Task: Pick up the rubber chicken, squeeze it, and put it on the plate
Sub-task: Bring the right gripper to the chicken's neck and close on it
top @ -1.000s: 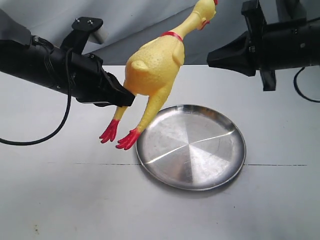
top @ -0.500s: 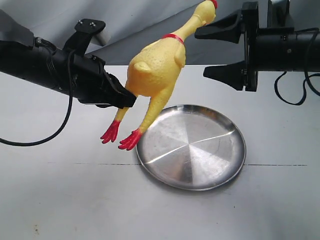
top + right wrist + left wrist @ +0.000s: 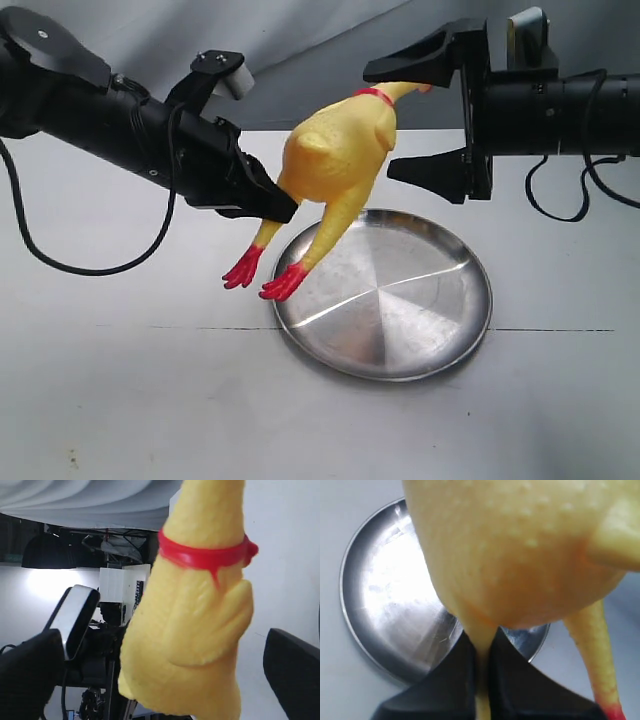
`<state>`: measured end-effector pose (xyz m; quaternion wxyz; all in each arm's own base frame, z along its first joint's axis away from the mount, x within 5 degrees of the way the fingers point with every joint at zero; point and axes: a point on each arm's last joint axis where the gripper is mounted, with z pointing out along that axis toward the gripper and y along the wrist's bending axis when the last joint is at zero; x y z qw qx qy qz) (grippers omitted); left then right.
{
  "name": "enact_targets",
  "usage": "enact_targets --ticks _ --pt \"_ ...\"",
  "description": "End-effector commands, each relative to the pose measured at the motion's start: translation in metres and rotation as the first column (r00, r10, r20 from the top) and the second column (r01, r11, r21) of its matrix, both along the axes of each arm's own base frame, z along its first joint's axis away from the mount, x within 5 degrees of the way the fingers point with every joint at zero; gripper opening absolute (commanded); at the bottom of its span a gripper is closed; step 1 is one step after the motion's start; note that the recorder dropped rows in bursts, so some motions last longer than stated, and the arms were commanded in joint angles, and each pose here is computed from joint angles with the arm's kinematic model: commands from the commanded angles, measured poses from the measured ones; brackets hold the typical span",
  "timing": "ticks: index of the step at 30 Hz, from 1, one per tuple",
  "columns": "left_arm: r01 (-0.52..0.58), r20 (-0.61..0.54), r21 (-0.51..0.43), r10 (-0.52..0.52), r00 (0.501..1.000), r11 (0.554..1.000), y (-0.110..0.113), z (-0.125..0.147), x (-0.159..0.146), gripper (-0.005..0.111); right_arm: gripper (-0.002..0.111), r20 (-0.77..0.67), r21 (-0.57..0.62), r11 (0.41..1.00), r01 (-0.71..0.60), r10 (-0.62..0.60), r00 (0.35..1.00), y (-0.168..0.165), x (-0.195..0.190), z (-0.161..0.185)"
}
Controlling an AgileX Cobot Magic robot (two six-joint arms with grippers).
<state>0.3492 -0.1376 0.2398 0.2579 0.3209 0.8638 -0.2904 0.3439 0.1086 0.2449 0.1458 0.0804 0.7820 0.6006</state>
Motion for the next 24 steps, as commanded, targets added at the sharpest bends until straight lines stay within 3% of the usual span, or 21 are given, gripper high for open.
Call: enact_targets --ticks 1,5,24 --pt "0.062 0.049 -0.034 -0.060 0.997 0.998 -0.010 0.015 0.001 0.000 0.105 -0.034 0.051 0.999 -0.008 0.009 0.999 0.002 0.005 -0.008" --pt "0.065 0.043 -0.032 -0.064 0.997 0.997 -0.010 0.014 0.002 0.000 0.105 -0.025 0.148 0.989 -0.003 0.007 1.000 0.004 0.009 -0.007" --pt "0.087 0.016 -0.066 -0.086 0.996 0.994 -0.015 0.001 0.008 0.000 0.102 0.024 0.070 0.998 -0.003 0.001 1.000 0.023 0.007 -0.012"
